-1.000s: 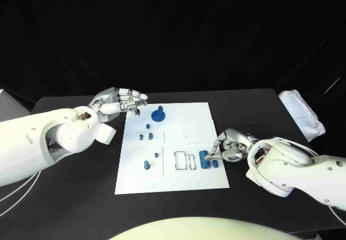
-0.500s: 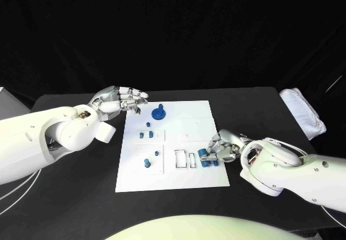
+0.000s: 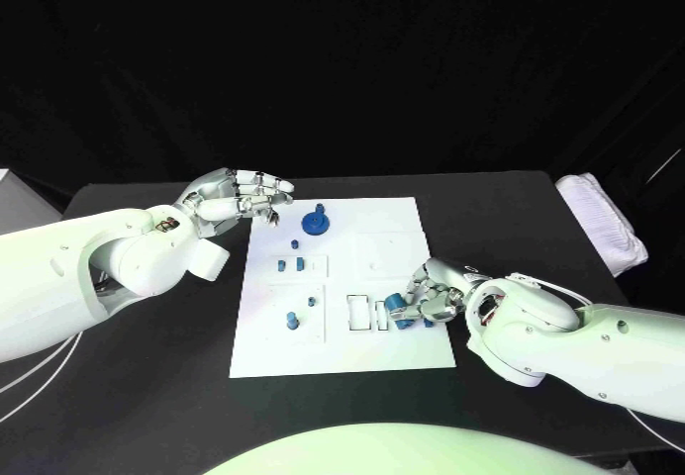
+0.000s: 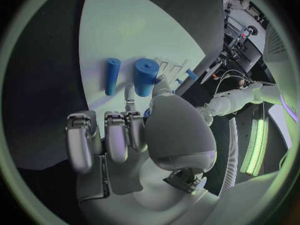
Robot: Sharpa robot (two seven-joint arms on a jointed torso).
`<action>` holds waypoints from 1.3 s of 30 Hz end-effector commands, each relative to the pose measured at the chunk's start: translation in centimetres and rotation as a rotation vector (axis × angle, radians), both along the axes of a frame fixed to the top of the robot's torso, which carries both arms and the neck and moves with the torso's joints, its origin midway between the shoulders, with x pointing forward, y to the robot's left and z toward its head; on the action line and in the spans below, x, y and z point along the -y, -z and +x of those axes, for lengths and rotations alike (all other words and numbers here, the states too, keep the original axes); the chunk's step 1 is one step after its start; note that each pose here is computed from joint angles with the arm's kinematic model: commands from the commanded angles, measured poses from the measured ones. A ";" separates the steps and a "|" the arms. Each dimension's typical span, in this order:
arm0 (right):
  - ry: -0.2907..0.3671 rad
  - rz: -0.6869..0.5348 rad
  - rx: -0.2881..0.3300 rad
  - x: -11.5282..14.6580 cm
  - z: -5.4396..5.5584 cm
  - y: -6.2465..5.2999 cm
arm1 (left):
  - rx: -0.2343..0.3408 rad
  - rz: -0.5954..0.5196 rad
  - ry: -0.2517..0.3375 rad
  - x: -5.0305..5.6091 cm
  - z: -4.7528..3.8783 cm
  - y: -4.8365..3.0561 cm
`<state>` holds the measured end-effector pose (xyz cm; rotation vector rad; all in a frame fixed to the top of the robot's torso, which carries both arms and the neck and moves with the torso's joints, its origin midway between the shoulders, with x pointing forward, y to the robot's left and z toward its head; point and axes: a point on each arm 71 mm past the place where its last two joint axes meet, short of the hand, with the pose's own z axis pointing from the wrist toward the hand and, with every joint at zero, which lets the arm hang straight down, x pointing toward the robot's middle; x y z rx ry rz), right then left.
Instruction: Assemble the parts on the task board
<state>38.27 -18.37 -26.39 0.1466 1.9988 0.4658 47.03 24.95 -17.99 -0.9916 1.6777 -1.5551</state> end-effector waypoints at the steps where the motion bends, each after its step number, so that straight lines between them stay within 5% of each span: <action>1: -0.017 -0.081 -0.002 0.0 0.0 0.3 | -0.003 -0.017 0.018 0.2 -0.08 -0.10; 15: -0.040 -0.119 -0.027 -0.7 -0.3 0.9 | -0.009 -0.014 0.021 0.1 -0.11 -0.06; 23: 0.005 -0.056 -0.015 -0.7 -0.3 0.6 | -0.010 -0.011 0.021 0.1 -0.14 -0.06; 39: 0.101 0.230 -0.028 -1.3 0.0 -2.3 | -0.012 -0.008 0.019 0.0 -0.01 0.01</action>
